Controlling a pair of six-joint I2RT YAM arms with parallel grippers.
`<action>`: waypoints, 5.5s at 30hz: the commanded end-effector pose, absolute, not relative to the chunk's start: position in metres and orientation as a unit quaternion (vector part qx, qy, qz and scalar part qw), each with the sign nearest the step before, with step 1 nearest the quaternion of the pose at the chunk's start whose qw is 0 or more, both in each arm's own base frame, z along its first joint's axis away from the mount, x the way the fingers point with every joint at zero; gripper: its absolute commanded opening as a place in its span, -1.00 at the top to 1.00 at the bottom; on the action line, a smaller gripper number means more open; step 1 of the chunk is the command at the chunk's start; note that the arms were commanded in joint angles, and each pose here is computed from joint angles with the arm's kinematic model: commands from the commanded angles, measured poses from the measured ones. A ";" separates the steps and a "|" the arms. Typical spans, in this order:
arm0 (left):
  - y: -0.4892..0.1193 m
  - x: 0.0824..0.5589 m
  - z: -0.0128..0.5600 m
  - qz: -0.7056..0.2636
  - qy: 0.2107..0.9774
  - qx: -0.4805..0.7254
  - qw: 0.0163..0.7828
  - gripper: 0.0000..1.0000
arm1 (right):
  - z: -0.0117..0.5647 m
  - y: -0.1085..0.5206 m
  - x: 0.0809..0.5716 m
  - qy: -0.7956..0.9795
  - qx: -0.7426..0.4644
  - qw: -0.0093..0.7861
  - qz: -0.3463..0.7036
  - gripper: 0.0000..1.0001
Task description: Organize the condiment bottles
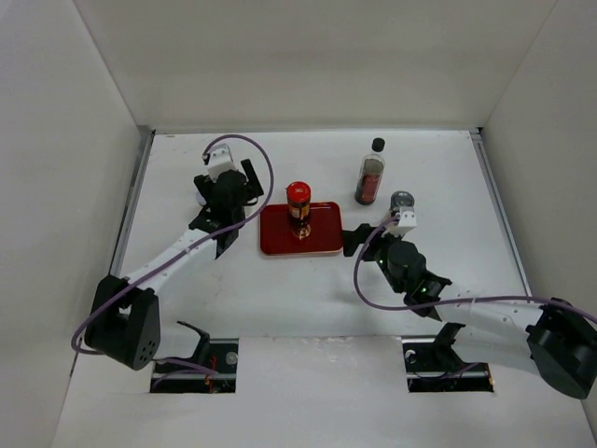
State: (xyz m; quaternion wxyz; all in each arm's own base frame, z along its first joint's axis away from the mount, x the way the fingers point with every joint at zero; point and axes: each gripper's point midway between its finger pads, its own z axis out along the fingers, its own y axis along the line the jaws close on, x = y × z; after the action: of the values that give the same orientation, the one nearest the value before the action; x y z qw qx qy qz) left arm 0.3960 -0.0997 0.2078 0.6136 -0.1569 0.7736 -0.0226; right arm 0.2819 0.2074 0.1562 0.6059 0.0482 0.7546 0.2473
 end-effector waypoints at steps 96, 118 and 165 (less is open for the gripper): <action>-0.128 0.311 0.196 -0.212 0.663 -0.166 0.699 -0.74 | 0.326 0.150 0.442 0.743 0.052 0.667 0.010 -0.83; -0.130 0.318 0.179 -0.206 0.680 -0.169 0.683 -0.78 | 0.276 0.139 0.501 0.773 0.029 0.633 -0.030 0.01; -0.121 0.318 0.177 -0.187 0.675 -0.185 0.690 -1.00 | 0.297 0.274 0.416 0.716 -0.039 0.690 0.097 -0.31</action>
State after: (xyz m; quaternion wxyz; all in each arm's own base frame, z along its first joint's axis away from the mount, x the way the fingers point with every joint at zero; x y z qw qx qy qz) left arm 0.3170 -0.1209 0.1665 0.6789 -0.1765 0.6912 -0.1735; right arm 0.4206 0.2699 0.2528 0.6437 -0.0741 0.7593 0.0609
